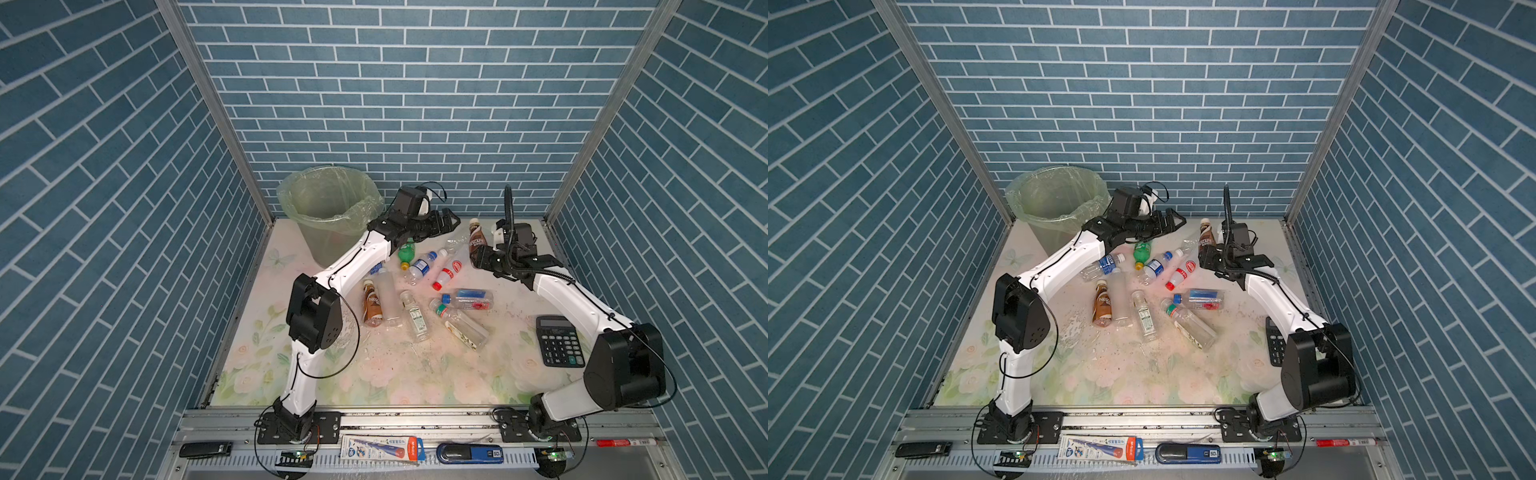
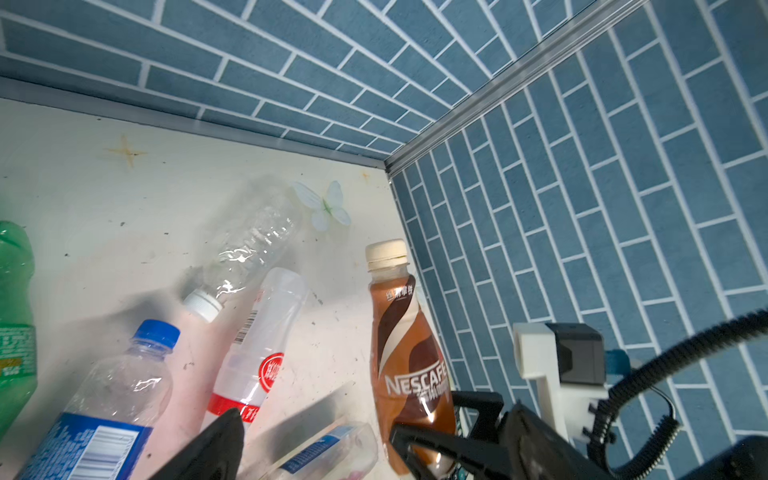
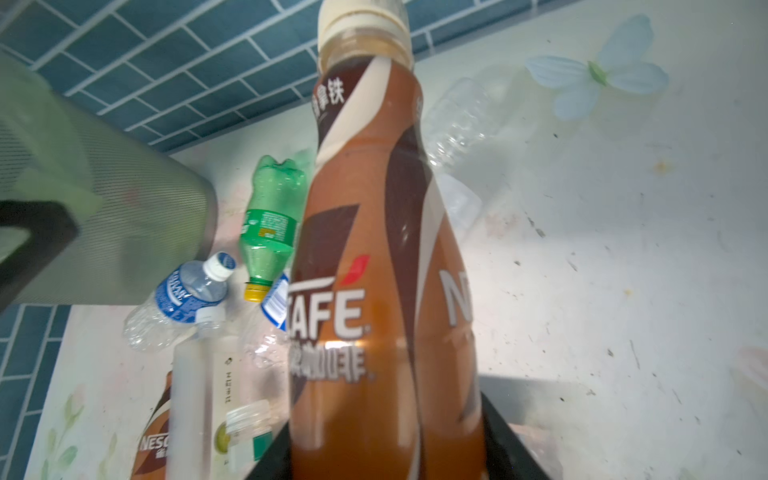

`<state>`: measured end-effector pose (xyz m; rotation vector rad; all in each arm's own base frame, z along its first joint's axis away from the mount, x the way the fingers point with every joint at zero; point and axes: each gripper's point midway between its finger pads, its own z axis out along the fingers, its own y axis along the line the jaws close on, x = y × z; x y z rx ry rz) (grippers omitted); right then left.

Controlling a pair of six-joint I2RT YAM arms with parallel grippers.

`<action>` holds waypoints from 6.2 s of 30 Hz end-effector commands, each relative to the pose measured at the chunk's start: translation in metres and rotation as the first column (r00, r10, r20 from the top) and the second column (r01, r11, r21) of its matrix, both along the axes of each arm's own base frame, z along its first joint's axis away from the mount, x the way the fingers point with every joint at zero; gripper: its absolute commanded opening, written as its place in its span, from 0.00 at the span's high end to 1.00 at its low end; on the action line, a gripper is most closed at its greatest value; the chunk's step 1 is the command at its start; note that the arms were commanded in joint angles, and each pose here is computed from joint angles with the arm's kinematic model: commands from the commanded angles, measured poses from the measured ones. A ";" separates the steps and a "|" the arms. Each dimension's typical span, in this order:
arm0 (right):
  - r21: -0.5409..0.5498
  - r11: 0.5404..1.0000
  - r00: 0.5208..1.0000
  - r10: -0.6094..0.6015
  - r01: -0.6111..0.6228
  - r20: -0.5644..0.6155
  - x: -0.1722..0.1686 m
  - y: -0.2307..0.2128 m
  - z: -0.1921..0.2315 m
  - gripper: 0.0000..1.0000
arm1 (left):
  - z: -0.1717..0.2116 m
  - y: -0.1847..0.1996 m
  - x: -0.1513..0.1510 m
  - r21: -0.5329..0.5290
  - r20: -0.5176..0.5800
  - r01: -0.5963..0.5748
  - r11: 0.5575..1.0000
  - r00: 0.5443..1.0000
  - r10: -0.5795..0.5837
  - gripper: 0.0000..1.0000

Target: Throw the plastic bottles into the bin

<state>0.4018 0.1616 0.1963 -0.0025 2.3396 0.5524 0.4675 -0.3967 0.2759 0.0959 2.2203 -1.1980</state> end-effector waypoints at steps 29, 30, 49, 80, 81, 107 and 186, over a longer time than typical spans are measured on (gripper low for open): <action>0.093 0.959 0.930 0.231 -0.267 0.285 -0.032 0.082 0.083 0.58 | 0.020 0.004 0.024 -0.116 0.031 -0.057 0.992 0.998 0.061 0.47; 0.096 0.958 0.928 0.234 -0.271 0.288 -0.032 0.083 0.084 0.58 | 0.019 0.004 0.024 -0.115 0.031 -0.054 0.992 0.998 0.058 0.48; 0.093 0.954 0.925 0.247 -0.284 0.287 -0.038 0.083 0.091 0.36 | 0.036 0.014 0.019 -0.036 0.119 -0.047 0.998 0.992 0.051 0.78; 0.026 0.881 0.731 0.375 -0.473 0.570 -0.051 0.160 0.236 0.01 | 0.305 0.207 -0.001 0.100 0.848 -0.620 0.778 0.462 0.259 0.79; 0.027 0.878 0.728 0.378 -0.477 0.572 -0.051 0.161 0.236 0.01 | 0.321 0.215 -0.009 0.074 0.872 -0.644 0.762 0.412 0.264 0.79; 0.051 0.881 0.784 0.390 -0.470 0.483 -0.043 0.176 0.199 0.01 | 0.247 0.346 0.066 0.087 0.731 -0.777 0.624 0.475 0.490 0.01; 0.067 0.973 0.963 -0.204 0.219 -0.178 0.106 0.010 -0.098 0.05 | -0.065 0.062 -0.090 0.241 0.135 -0.024 0.970 0.991 -0.009 0.01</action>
